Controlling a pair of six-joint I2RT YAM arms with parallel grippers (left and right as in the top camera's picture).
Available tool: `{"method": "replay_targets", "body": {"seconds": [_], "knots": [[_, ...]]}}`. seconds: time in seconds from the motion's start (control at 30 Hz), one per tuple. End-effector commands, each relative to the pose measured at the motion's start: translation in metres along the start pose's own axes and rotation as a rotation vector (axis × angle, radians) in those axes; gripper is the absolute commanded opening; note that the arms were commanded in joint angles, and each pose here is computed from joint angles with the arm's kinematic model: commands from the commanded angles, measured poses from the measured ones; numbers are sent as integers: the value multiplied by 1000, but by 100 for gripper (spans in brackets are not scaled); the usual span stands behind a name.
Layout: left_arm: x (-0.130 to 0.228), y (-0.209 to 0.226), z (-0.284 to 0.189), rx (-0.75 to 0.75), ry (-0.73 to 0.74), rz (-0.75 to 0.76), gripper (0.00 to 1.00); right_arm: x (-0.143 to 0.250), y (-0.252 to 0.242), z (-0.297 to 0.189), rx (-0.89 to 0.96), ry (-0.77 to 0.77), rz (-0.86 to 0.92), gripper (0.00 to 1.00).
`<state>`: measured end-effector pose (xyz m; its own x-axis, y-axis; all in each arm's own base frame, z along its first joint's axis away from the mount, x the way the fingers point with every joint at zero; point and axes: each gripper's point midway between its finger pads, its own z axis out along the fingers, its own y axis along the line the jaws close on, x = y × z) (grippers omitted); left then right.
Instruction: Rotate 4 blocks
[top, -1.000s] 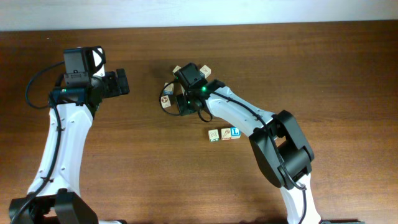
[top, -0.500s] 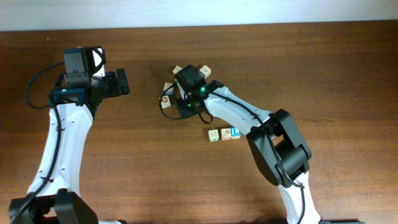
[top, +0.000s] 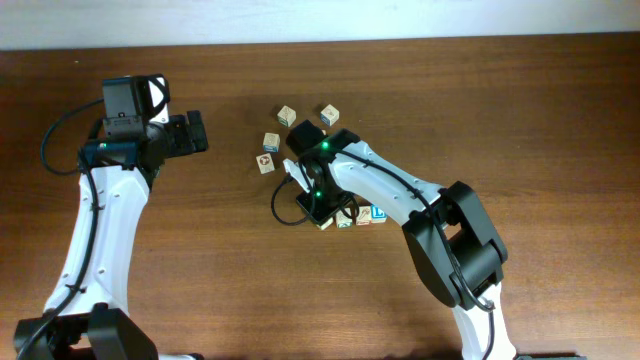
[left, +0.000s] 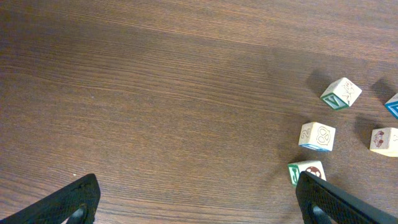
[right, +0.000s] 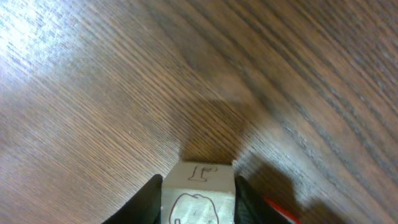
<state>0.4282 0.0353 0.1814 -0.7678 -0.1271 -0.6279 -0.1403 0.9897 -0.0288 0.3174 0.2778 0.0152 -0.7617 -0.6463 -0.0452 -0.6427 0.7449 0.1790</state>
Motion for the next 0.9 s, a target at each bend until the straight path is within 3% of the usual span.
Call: {"method": "replay_targets", "body": {"seconds": [0.0, 0.13, 0.17, 0.23, 0.3, 0.47, 0.63, 0.87], "knots": [[-8, 2, -4, -4, -21, -9, 99, -20, 3, -26, 15, -79, -48, 43], [-8, 1, -4, -4, -21, -9, 99, -45, 12, -72, 8, -155, -54, 43], [-8, 1, -4, -4, -21, -9, 99, -44, 17, -72, -27, -153, 30, 39], [-8, 1, -4, -4, -21, -9, 99, -40, 17, -57, -39, -133, 256, 13], [-8, 1, -4, -4, -21, -9, 99, -33, 16, -32, -27, -119, 474, 7], [-8, 2, -4, -4, -21, -9, 99, -9, 20, -5, -12, -50, 536, 6], [-8, 1, -4, -4, -21, -9, 99, 8, 14, -5, 39, 13, 397, 6], [-8, 1, -4, -4, -21, -9, 99, 20, -13, -10, 82, 40, 668, 4]]}}
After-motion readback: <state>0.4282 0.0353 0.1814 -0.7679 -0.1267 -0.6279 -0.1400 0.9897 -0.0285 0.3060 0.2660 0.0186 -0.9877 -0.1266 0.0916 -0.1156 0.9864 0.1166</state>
